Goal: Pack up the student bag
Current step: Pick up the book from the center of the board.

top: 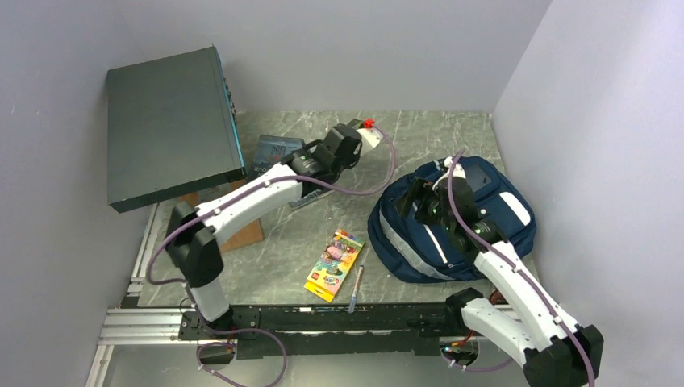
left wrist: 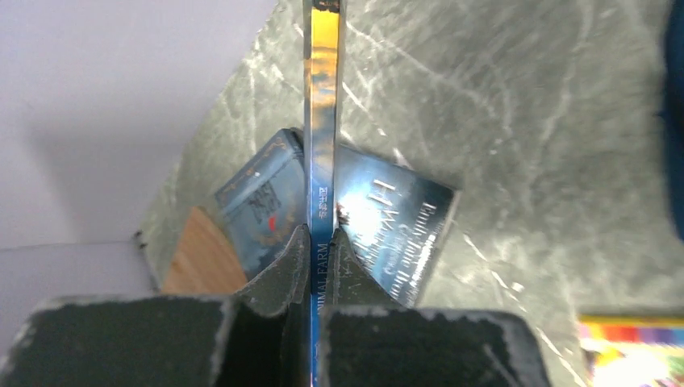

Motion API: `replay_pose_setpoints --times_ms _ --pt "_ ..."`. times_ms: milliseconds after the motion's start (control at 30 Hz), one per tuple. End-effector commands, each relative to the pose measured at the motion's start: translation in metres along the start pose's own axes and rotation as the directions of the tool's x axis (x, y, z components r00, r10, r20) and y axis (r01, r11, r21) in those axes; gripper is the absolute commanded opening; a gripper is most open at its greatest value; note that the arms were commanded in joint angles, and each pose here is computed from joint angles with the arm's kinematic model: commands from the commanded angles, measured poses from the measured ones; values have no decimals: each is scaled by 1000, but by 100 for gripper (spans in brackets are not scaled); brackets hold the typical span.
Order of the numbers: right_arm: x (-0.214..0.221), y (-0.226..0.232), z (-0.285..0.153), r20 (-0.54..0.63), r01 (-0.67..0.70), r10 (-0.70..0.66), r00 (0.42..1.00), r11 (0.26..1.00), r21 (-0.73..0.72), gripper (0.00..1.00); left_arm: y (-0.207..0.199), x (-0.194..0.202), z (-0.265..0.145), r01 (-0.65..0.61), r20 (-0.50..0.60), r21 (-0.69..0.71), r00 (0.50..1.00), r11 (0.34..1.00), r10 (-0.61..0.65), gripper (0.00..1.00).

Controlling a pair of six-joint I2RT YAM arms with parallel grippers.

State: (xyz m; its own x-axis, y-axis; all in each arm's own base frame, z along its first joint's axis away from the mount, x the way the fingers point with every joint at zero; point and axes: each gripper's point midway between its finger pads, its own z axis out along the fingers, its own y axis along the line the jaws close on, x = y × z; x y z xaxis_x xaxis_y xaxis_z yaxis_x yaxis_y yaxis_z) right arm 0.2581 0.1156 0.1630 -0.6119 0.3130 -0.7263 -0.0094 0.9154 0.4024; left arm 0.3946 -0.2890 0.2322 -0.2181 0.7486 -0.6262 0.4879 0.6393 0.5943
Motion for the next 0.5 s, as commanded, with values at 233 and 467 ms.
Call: replay_pose_setpoints --times_ms 233,467 --pt "-34 77 12 -96 -499 490 866 841 -210 96 -84 11 -64 224 34 432 964 874 -264 0" --pt "-39 65 11 -39 -590 592 805 789 -171 100 -136 22 -73 27 36 432 998 902 -47 0"
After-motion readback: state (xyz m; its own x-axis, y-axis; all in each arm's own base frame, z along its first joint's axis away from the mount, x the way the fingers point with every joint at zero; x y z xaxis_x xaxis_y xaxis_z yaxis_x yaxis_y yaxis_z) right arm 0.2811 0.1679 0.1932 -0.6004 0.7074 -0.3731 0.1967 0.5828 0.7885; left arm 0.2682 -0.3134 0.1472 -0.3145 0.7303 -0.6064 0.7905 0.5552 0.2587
